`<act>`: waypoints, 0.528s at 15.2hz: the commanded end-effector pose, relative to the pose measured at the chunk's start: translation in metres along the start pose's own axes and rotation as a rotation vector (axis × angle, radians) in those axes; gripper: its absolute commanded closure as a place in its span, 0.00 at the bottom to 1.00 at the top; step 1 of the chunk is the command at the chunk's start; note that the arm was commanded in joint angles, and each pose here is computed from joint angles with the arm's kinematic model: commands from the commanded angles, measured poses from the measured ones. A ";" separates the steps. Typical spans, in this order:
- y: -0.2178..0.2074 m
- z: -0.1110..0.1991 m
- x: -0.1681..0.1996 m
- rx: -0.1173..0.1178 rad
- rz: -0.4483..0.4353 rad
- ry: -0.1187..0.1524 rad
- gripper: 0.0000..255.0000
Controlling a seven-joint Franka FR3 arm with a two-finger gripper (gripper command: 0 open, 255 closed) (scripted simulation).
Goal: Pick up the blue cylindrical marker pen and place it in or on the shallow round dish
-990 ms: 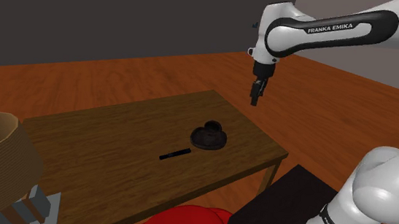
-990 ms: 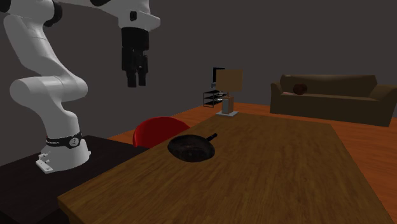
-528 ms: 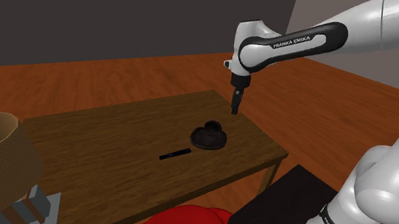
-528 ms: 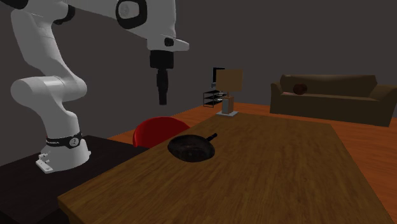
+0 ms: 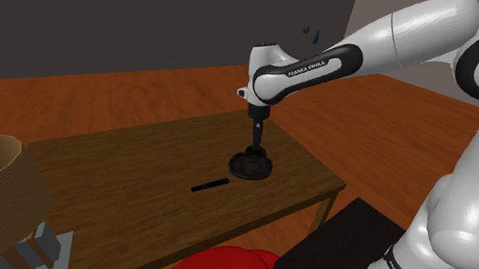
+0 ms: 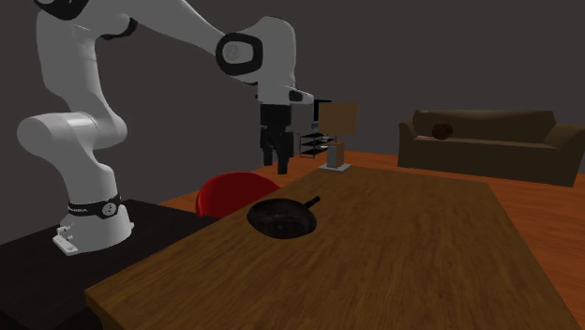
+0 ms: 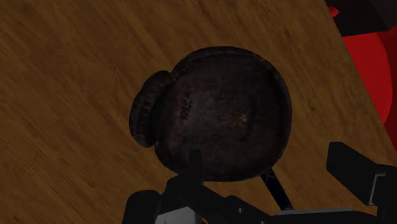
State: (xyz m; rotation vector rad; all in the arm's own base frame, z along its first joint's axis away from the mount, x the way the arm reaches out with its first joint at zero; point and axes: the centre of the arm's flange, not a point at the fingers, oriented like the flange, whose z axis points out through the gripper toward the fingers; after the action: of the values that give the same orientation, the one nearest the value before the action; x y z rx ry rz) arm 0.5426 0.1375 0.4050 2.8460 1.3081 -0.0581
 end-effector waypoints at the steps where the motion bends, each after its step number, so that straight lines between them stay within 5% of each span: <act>1: -0.004 0.014 0.020 0.004 -0.061 0.001 0.00; 8: -0.032 0.062 0.093 0.018 -0.269 0.004 0.00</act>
State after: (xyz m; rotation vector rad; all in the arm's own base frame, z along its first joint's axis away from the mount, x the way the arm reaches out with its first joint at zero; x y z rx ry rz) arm 0.5758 0.2189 0.3463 2.6882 1.6460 -0.0653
